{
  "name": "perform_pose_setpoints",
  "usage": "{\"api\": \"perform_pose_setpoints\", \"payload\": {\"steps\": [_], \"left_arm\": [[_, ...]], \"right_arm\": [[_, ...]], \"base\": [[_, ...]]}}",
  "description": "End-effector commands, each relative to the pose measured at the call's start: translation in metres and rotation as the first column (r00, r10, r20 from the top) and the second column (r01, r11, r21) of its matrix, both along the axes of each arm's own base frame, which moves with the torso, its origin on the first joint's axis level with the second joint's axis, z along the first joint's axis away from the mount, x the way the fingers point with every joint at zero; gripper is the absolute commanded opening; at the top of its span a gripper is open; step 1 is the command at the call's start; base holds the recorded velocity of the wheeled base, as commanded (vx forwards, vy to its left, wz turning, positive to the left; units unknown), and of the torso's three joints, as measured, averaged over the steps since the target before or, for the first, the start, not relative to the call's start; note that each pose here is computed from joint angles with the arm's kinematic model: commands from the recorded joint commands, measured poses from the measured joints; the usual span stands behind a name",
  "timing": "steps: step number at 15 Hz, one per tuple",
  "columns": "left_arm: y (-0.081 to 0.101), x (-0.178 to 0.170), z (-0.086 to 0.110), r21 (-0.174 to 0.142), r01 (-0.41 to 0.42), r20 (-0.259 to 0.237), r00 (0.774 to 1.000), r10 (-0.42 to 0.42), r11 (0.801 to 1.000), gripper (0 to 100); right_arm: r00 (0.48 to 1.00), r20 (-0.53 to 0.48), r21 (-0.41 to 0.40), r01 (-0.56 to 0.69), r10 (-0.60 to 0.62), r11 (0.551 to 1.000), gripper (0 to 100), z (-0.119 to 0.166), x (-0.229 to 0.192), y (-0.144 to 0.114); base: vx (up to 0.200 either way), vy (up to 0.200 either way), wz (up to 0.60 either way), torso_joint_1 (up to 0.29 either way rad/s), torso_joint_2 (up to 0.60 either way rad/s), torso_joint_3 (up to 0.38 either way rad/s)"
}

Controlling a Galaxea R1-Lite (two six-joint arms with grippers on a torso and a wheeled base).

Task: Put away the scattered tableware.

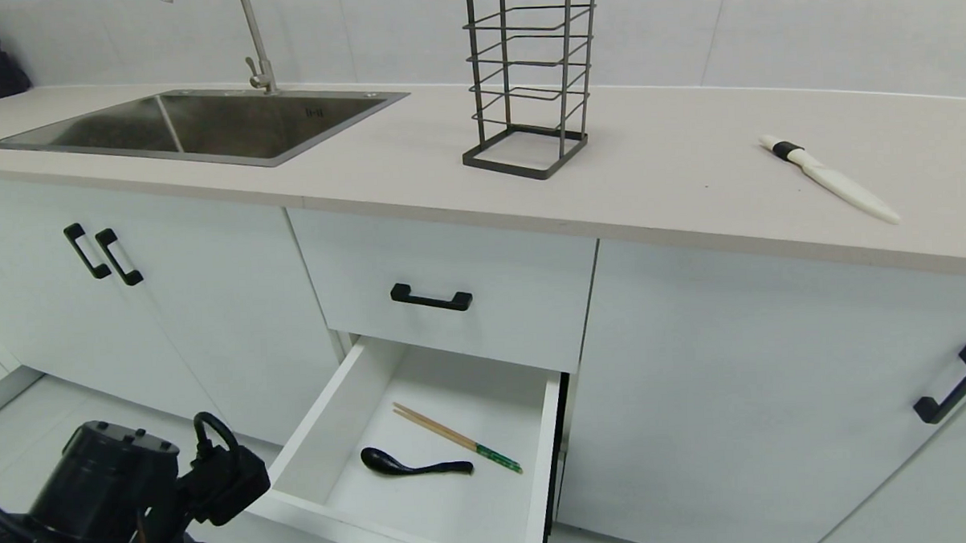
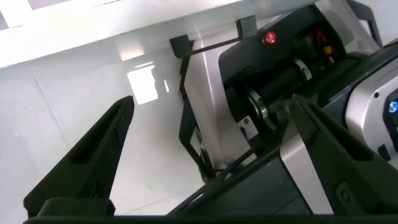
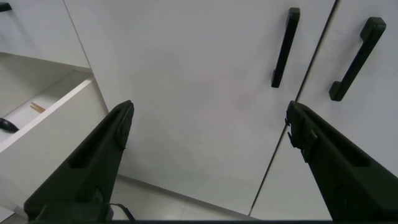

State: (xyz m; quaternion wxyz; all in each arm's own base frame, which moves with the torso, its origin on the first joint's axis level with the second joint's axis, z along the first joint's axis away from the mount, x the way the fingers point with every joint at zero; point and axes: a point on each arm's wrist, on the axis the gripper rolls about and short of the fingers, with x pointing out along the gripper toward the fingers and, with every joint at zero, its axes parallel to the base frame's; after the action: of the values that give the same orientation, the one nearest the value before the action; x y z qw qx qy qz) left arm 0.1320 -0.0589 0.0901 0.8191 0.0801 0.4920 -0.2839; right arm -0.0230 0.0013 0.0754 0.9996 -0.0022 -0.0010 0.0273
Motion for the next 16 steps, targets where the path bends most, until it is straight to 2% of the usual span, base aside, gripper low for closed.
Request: {"api": "perform_pose_setpoints", "payload": {"steps": [1,3,4,6,10,12,13,16], "left_arm": [[-0.002,0.008,-0.003,0.004,-0.027,-0.030,0.999,0.027,1.000,100],[-0.003,0.008,-0.005,0.009,-0.045,-0.046,0.998,0.045,0.999,100],[-0.002,0.009,-0.007,0.042,-0.084,-0.049,0.995,0.086,0.996,100],[-0.002,0.014,-0.009,0.079,-0.134,-0.035,0.990,0.137,0.988,100],[-0.006,0.026,-0.018,0.127,-0.186,-0.024,0.981,0.191,0.974,100],[-0.009,0.036,-0.021,0.129,-0.229,0.011,0.973,0.230,0.965,100],[-0.011,0.041,-0.022,0.128,-0.243,0.044,0.970,0.239,0.962,100],[-0.014,0.047,-0.021,0.126,-0.247,0.058,0.969,0.241,0.961,100]], "right_arm": [[1.000,-0.002,0.000,-0.001,0.001,1.000,100,0.000,0.000,0.000],[1.000,-0.002,0.000,-0.001,0.001,1.000,100,0.000,0.000,0.000],[1.000,-0.002,0.000,-0.001,0.001,1.000,100,0.000,0.000,0.000],[1.000,-0.002,0.000,-0.001,0.001,1.000,100,0.000,0.000,0.000],[1.000,-0.002,0.000,-0.001,0.001,1.000,100,0.000,0.000,0.000],[1.000,-0.002,0.000,-0.001,0.001,1.000,100,0.000,0.000,0.000],[1.000,-0.002,0.000,-0.001,0.001,1.000,100,0.000,0.000,0.000],[1.000,-0.002,0.000,-0.001,0.001,1.000,100,0.000,0.000,0.000]], "base": [[0.000,0.000,0.00,0.000,0.00,0.000],[0.000,0.000,0.00,0.000,0.00,0.000],[0.000,0.000,0.00,0.000,0.00,0.000],[0.000,0.000,0.00,0.000,0.00,0.000],[0.000,0.000,0.00,0.000,0.00,0.000],[0.000,0.000,0.00,0.000,0.00,0.000],[0.000,0.000,0.00,0.000,0.00,0.000],[0.000,0.000,0.00,0.000,0.00,0.000]]}}
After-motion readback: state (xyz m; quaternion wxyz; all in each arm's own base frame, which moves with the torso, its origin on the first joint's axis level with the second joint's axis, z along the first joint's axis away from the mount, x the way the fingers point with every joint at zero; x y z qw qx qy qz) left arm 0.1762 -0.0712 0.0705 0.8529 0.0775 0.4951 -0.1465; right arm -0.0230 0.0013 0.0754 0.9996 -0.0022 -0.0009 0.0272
